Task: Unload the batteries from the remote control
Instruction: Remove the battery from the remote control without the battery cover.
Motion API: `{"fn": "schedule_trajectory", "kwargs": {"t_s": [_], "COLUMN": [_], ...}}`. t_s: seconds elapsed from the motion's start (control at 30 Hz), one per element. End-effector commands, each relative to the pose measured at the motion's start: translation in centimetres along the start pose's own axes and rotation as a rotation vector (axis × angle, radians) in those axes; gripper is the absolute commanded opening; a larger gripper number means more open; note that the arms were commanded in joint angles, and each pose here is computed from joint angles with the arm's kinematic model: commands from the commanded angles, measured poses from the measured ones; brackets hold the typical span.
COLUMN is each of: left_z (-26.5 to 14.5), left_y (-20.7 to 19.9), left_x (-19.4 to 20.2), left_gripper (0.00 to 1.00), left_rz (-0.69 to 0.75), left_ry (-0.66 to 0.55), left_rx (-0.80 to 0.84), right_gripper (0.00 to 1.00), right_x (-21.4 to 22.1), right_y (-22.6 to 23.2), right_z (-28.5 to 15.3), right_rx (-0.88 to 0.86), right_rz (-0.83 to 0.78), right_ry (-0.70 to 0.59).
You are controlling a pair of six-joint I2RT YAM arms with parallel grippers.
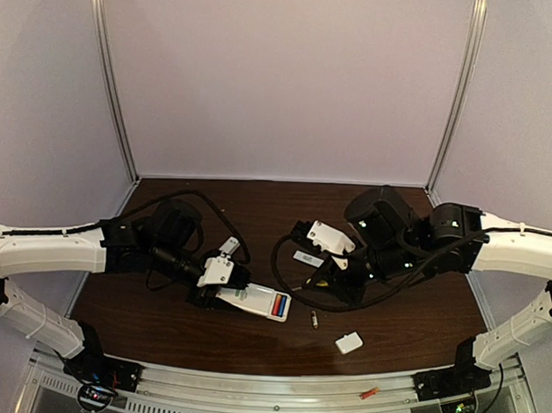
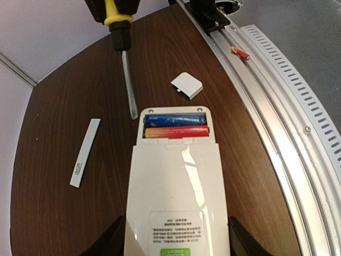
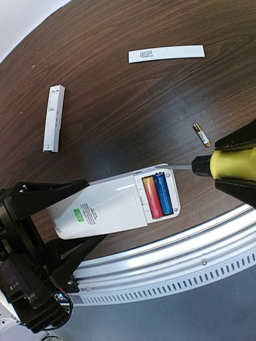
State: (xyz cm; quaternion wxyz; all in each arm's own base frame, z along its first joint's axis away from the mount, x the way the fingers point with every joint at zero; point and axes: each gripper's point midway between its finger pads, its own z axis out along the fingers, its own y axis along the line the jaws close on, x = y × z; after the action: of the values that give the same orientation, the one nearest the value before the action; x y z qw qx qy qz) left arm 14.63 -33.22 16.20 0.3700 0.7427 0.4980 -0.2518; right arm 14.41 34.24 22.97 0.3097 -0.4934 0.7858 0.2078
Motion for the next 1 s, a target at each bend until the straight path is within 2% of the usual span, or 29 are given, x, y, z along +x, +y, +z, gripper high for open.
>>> {"fn": "schedule_trajectory", "kwargs": {"t_s": [0.0, 0.97], "left_z": [-0.5, -0.7], "left_y": [0.6, 0.6], "left_x": [-1.6, -1.7], "left_gripper": [0.00, 0.00], "left_rz": [0.017, 0.027], "left_ry": [-0.048, -0.052], "left_rx": [-0.016, -0.022], "right_gripper": [0.00, 0.00], "right_x": [-0.7, -0.3], "right_y": [0.3, 0.2], "right_z": [-0.5, 0.8], "right_rx": [-0.015, -0.004], "right_rz": [0.005, 0.001], "right_ry": [-0.033, 0.002]}}
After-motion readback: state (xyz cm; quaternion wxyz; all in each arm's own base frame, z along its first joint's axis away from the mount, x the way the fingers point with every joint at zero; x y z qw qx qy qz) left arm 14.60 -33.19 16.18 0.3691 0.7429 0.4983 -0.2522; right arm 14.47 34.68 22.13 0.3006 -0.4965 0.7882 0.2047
